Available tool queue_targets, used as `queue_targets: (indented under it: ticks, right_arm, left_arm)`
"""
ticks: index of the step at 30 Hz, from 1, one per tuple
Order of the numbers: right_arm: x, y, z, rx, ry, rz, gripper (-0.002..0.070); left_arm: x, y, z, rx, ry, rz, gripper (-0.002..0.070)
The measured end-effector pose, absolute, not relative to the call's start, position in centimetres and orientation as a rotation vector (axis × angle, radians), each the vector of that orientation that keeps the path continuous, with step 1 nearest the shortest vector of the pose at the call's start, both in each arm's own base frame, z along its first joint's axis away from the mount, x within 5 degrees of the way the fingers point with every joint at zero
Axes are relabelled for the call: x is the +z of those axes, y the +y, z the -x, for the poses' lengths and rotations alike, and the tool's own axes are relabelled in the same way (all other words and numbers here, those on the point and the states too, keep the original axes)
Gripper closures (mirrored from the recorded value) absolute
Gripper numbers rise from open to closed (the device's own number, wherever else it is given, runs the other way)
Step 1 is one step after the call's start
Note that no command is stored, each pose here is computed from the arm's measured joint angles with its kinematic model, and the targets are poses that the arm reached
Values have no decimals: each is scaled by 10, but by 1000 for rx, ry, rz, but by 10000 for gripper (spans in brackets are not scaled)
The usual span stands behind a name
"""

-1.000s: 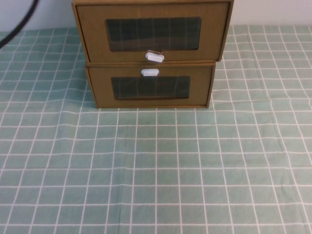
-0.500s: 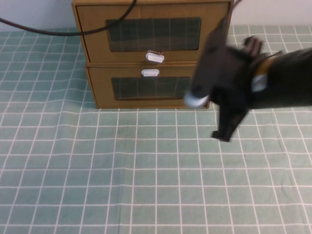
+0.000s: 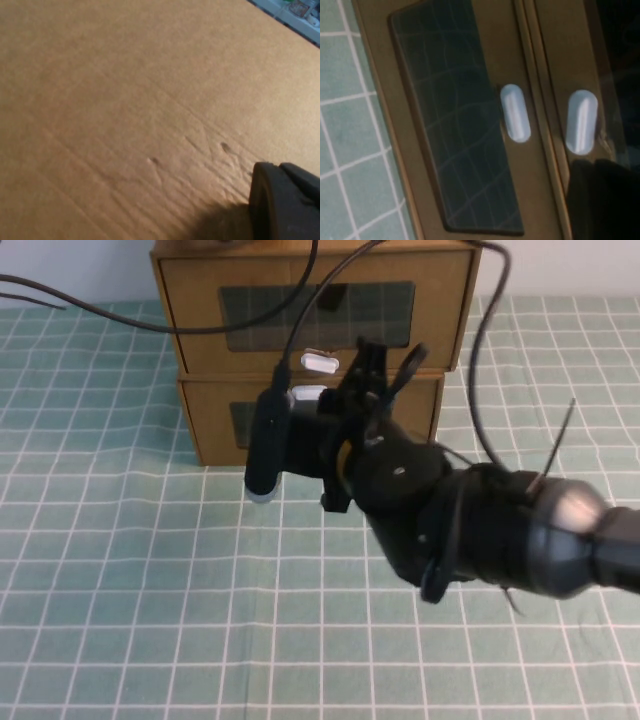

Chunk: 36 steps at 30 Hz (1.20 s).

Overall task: Open the shoe box
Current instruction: 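Pull the top drawer of the cardboard box fully open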

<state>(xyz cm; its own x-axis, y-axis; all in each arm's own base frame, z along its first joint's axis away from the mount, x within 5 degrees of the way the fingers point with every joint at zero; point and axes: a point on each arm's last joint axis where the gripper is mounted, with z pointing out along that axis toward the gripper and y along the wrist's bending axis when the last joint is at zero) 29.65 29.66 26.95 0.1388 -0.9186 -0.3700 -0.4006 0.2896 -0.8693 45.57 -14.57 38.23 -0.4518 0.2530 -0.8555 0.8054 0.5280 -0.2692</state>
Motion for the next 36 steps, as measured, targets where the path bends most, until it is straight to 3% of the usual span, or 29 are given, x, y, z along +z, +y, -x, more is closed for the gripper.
queue_targets:
  ticks: [4, 10, 13, 18, 24, 36]
  right_arm:
    - [266, 306, -305, -567, 1486, 1228, 638]
    - [272, 314, -326, -557, 1512, 1117, 386]
    - [266, 315, -339, -574, 1526, 1099, 335]
    - [256, 312, -360, -579, 1546, 1086, 366]
    - [254, 315, -377, -585, 1538, 1067, 494]
    - [254, 320, -379, -614, 1546, 1083, 512]
  left_arm:
    - [381, -146, -456, -898, 1974, -852, 680]
    - [381, -146, -456, -903, 1974, -848, 680]
    - [382, -146, -456, -908, 1974, -847, 680]
    - [382, -146, -456, -909, 1974, -847, 680]
    - [382, -146, -457, -907, 1973, -843, 680]
    - [381, -146, -457, -902, 1980, -833, 680]
